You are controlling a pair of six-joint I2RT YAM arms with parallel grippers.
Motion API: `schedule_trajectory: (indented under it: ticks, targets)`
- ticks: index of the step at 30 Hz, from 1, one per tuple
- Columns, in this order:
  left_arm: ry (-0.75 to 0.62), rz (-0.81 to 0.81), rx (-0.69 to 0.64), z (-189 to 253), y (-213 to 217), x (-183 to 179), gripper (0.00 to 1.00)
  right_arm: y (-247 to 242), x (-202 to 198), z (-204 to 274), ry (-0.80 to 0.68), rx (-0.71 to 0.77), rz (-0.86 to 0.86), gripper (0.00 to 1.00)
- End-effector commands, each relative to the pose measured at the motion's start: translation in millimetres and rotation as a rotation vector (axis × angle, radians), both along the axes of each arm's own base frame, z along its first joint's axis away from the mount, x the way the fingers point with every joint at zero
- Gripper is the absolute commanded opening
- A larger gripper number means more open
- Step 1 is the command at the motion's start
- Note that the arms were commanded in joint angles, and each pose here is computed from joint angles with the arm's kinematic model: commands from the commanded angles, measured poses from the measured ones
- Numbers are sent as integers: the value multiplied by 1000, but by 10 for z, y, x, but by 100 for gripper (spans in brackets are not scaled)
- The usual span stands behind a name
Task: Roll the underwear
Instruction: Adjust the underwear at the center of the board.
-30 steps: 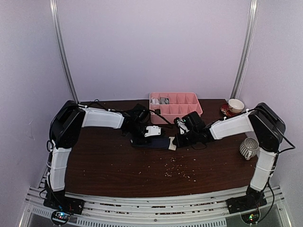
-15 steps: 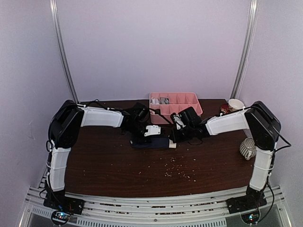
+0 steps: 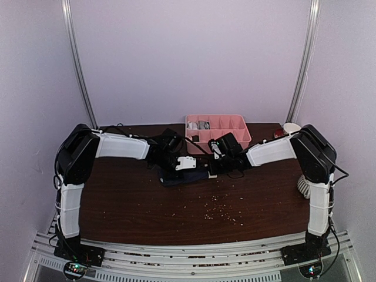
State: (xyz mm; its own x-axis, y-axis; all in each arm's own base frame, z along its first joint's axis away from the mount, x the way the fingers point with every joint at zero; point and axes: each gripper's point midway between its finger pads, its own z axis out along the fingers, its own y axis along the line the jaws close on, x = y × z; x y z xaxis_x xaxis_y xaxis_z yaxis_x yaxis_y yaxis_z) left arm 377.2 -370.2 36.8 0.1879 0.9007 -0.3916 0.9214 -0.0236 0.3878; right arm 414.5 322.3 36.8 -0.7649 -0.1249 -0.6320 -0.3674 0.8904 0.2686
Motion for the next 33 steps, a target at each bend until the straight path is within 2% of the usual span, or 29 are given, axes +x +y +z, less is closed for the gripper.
schedule_trajectory:
  ticks: [1,3,6,11,15,24,33]
  targets:
    - [-88,49,-61,471,110,178,45,-330,-251,-634,154,-157,-42,6]
    - [-115,62,-74,593,137,186,49,-340,-257,-650,158,-160,-42,6]
    - [-120,63,-83,668,196,112,49,-349,-264,-652,158,-164,-39,6]
    - [-48,52,-64,458,342,-143,28,-348,-272,-645,158,-165,-33,6]
    - [6,49,-39,229,405,-258,16,-359,-273,-654,159,-170,-34,6]
    - [-15,132,50,-116,633,-143,0,-386,-297,-673,163,-182,-32,6]
    - [83,121,123,-397,936,-388,0,-398,-285,-662,160,-196,-31,6]
